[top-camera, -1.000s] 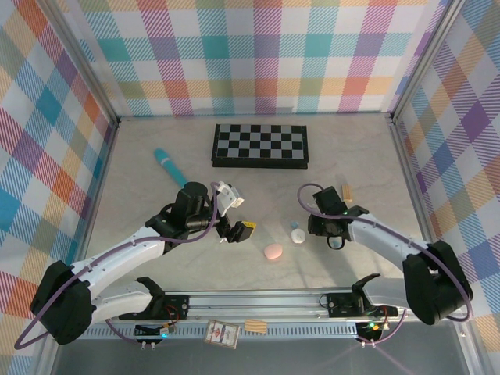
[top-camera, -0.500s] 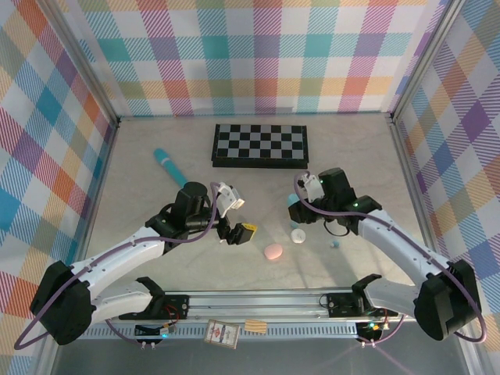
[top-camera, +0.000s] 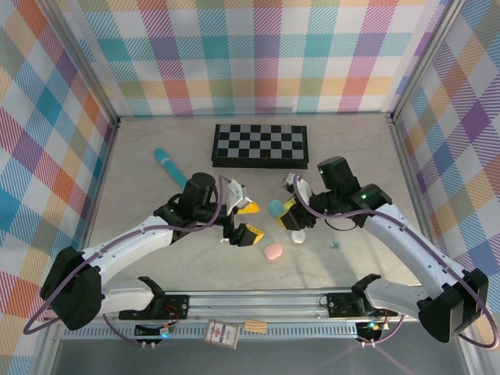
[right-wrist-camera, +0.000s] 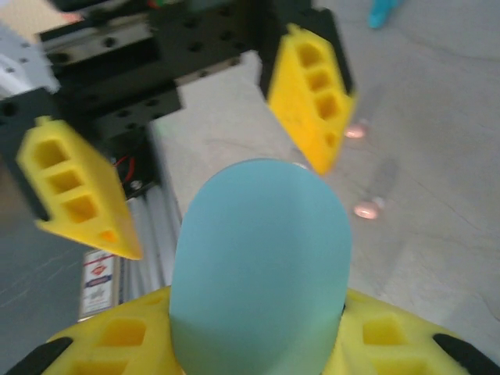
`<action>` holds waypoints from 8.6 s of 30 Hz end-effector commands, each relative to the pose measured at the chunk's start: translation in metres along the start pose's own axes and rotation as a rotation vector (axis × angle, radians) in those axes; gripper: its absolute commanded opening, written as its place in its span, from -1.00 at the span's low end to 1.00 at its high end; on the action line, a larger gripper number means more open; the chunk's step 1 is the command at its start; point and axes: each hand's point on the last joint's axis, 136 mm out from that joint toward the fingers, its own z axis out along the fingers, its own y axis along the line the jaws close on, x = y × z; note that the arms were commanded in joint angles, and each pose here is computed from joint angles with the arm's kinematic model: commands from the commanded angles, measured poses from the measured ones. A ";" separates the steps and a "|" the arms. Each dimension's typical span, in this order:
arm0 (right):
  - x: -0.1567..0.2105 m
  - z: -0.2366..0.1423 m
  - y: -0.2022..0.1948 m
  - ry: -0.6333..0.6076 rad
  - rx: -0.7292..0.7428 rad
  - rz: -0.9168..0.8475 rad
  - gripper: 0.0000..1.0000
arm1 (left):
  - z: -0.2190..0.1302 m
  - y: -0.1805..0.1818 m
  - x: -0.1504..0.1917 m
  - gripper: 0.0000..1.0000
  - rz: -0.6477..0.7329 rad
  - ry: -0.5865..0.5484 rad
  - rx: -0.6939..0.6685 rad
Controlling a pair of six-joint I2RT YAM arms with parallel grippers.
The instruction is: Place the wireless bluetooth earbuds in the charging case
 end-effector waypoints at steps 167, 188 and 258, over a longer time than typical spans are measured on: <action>0.063 -0.115 -0.133 -0.406 0.843 0.813 0.70 | -0.017 0.001 -0.058 -0.43 0.266 -0.416 -0.141; 0.232 -0.040 -0.140 -0.091 0.892 1.612 0.37 | -0.013 0.001 -0.056 -0.42 0.271 -0.409 -0.122; 0.217 -0.039 -0.163 1.116 1.034 0.747 0.07 | -0.072 0.008 -0.048 -0.43 0.289 -0.406 -0.382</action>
